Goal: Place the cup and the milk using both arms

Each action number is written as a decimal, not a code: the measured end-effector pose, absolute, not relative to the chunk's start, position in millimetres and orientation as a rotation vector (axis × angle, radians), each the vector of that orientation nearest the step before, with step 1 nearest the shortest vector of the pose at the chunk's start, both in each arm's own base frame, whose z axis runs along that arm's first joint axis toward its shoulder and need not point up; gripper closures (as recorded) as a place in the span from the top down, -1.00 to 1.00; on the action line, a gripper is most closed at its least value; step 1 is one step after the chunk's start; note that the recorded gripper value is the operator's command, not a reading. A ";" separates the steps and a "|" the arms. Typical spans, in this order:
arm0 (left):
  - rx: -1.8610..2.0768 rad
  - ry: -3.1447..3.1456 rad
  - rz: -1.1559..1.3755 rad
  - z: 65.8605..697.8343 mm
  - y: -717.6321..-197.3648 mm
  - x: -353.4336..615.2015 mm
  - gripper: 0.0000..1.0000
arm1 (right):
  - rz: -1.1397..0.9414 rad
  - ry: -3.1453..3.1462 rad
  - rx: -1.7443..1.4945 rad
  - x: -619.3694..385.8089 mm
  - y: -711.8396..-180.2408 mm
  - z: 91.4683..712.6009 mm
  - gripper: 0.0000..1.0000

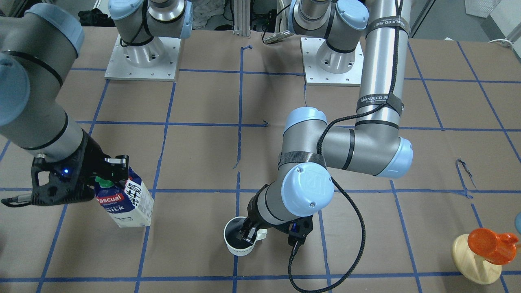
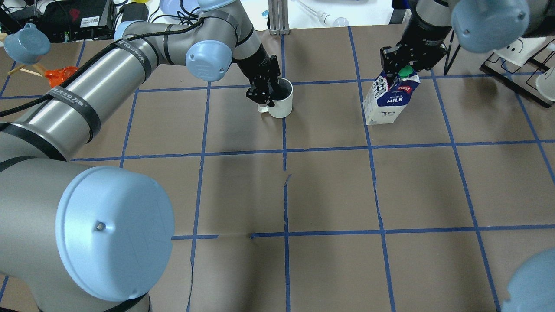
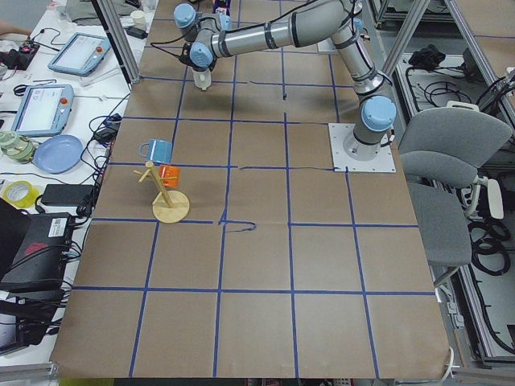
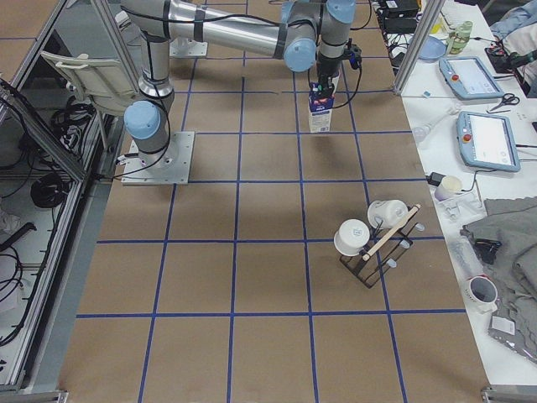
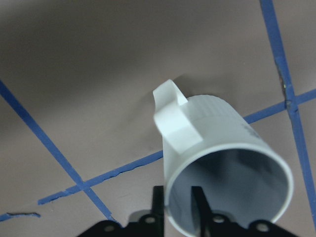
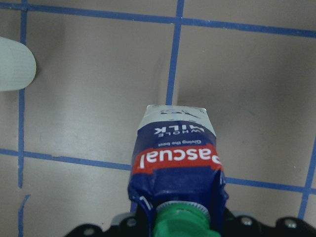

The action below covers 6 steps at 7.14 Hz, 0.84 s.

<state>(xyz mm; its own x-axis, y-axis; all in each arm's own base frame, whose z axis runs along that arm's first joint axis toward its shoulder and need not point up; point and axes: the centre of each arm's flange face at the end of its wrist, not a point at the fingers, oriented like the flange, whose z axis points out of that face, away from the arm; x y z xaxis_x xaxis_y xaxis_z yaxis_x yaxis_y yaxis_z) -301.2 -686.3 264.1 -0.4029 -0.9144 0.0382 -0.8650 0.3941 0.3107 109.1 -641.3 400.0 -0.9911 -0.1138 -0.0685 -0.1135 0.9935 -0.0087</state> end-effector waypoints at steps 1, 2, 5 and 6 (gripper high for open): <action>1.497 -2.511 -0.326 276.8 -685.0 -294.0 0.92 | -0.005 3.057 -0.143 135.8 -669.6 393.0 -0.56; 1.340 -2.622 -0.284 292.4 -685.0 -273.9 1.00 | -0.004 3.037 -0.097 165.7 -691.1 381.9 -0.56; 0.891 -2.928 -0.128 350.6 -684.6 -179.1 1.00 | -0.007 3.018 -0.001 232.7 -713.4 354.6 -0.55; 0.745 -2.999 -0.069 373.2 -680.1 -155.2 1.00 | -0.009 3.020 0.005 250.2 -711.9 349.4 -0.54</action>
<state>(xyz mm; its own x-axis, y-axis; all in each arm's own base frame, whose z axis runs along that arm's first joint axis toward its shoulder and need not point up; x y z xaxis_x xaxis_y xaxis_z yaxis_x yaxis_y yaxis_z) -155.2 -680.1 373.2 -0.8826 -0.4686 0.0386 -0.4663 0.8828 0.0558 250.2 -711.9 349.4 -0.9926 0.0027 -0.1214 0.0034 1.0000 -0.0058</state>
